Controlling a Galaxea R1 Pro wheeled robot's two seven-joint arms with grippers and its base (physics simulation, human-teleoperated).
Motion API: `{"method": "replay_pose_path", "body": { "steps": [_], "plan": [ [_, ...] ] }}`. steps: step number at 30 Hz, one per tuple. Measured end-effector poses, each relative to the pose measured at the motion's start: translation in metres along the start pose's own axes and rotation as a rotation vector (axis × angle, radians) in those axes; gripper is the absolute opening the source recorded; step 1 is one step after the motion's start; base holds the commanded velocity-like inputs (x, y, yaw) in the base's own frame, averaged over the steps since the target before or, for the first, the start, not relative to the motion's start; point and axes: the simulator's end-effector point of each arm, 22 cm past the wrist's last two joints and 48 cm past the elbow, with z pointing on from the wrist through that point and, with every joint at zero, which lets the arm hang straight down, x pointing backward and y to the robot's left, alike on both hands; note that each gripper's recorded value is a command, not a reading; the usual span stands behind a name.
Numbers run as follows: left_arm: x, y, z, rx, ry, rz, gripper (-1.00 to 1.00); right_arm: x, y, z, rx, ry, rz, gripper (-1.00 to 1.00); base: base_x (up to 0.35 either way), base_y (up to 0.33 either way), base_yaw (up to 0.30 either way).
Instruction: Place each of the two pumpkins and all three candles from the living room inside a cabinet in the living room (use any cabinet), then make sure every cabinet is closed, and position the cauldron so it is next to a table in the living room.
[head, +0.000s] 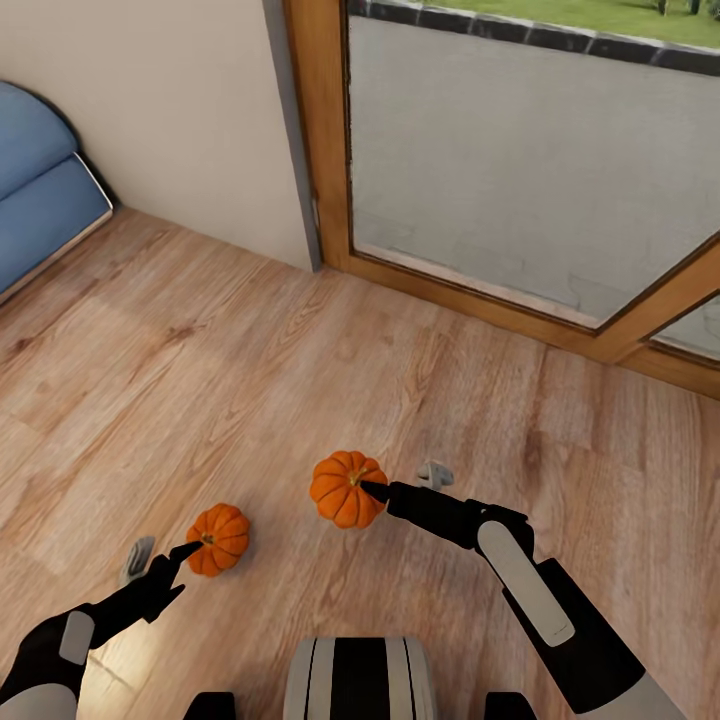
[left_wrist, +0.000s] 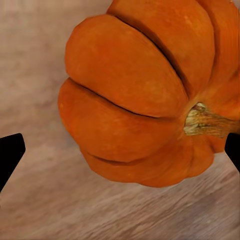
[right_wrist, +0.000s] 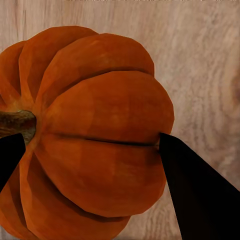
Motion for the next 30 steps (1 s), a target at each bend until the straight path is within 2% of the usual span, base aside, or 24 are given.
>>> {"method": "replay_pose_path", "body": {
  "steps": [30],
  "plan": [
    [-0.0100,0.0056,-0.0053,-0.010,-0.012,0.004,1.00,0.0018,-0.0006,0.0017,0.000,0.003,0.003,-1.00,0.009,0.000,0.000]
  ]
}}
